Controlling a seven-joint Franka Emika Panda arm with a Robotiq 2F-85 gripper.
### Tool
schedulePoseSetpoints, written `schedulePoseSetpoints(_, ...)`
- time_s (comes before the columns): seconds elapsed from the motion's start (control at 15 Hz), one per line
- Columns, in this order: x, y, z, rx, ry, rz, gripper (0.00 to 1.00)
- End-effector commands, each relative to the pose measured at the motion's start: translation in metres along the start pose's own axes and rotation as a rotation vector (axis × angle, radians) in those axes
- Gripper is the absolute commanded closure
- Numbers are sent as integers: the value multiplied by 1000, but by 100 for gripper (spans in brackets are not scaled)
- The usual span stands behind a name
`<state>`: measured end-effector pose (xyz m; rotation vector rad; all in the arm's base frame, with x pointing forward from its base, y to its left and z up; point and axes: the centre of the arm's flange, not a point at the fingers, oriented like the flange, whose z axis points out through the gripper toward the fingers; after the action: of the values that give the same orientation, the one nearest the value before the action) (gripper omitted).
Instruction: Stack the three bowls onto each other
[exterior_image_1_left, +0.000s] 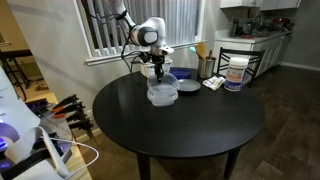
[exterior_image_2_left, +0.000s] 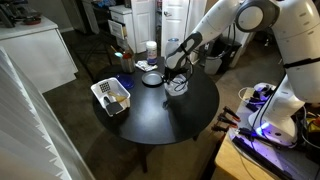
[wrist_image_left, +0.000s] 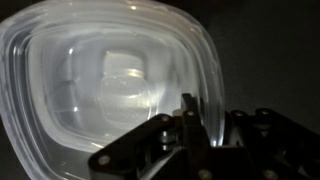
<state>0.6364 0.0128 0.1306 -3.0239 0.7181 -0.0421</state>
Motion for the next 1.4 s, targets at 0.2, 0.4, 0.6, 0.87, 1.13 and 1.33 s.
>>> schedulePoseSetpoints(0.2, 12, 24, 12, 26, -40, 53, 63)
schedulePoseSetpoints(0.4, 15, 39, 17, 40, -65, 104, 44)
schedulePoseSetpoints(0.6, 10, 55, 10, 44, -59, 131, 26)
schedulePoseSetpoints(0.87, 6, 71, -3, 69, -52, 145, 2)
schedulePoseSetpoints(1.13, 5, 82, -15, 84, -55, 160, 0)
schedulePoseSetpoints(1.33, 19, 73, -4, 57, -41, 177, 0)
